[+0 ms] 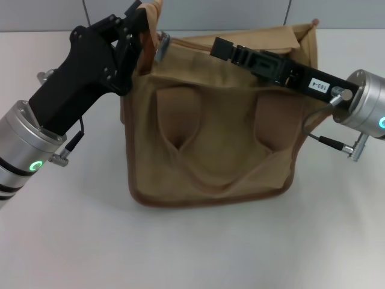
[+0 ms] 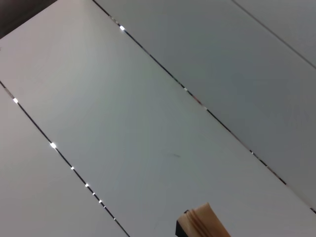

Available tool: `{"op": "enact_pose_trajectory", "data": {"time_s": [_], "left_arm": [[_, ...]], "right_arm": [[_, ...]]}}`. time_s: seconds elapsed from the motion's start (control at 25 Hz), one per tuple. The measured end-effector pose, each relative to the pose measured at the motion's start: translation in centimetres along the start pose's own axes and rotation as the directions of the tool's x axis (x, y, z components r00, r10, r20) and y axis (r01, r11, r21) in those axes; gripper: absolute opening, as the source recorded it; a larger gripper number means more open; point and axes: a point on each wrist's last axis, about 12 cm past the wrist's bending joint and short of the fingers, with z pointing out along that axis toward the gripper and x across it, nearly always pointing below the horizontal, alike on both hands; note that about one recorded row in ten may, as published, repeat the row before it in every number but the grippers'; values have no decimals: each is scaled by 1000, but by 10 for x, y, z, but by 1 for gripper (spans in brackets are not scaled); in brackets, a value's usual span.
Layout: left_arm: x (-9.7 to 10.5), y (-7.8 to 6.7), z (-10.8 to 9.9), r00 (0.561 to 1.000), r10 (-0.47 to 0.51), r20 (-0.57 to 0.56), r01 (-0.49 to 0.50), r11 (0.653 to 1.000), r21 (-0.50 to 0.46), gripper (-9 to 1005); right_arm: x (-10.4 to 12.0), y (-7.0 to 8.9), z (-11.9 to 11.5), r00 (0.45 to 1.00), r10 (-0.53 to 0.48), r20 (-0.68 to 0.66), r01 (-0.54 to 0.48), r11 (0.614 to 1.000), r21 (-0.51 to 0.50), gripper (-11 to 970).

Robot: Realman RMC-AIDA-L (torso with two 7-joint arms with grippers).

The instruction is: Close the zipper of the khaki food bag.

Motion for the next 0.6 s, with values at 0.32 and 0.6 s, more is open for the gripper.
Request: {"op": "enact_pose_trajectory", "data": {"time_s": [0.32, 0.6], "left_arm": [[-1, 1, -1, 1000, 6, 5, -6, 1000, -12, 76], [0, -1, 1, 1000, -8, 11, 8, 1000, 4, 77]], "right_arm": [[-2, 4, -8, 998, -50, 32, 50, 999, -13, 12], [-1, 17, -9, 979, -186, 85, 195, 975, -109, 56]]}}
